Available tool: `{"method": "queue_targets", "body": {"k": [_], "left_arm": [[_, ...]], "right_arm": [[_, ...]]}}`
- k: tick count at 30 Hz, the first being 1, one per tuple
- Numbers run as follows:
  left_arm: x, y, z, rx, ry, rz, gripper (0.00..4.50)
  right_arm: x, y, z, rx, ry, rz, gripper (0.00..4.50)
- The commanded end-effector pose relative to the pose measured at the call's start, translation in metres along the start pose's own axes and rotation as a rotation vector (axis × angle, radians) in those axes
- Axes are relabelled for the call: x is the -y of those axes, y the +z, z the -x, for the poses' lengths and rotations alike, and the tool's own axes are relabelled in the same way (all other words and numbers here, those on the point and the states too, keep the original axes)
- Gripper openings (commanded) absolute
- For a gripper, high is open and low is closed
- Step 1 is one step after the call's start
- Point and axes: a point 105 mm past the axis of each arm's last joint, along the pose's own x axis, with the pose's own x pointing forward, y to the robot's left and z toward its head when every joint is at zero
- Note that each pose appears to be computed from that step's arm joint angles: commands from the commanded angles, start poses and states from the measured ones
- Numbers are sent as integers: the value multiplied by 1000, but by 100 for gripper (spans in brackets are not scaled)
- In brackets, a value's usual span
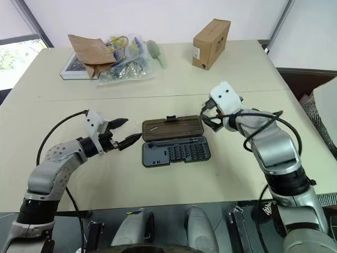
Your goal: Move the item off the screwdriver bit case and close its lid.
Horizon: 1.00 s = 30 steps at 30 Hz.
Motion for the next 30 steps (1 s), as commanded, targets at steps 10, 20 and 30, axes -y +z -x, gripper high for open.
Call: {"method": "queue_targets", "body": {"k": [10, 20, 30], "left_arm": [[27, 11, -14, -1, -153, -124, 450], [37, 20, -20, 47, -197, -108, 174], [53, 6, -18, -107, -371, -50, 4]], "right_arm": [[-1, 22, -17, 138, -1, 73, 448], [-5, 31, -24, 162, 26, 79, 450], [-7, 34, -38, 177, 34, 126, 450]]}}
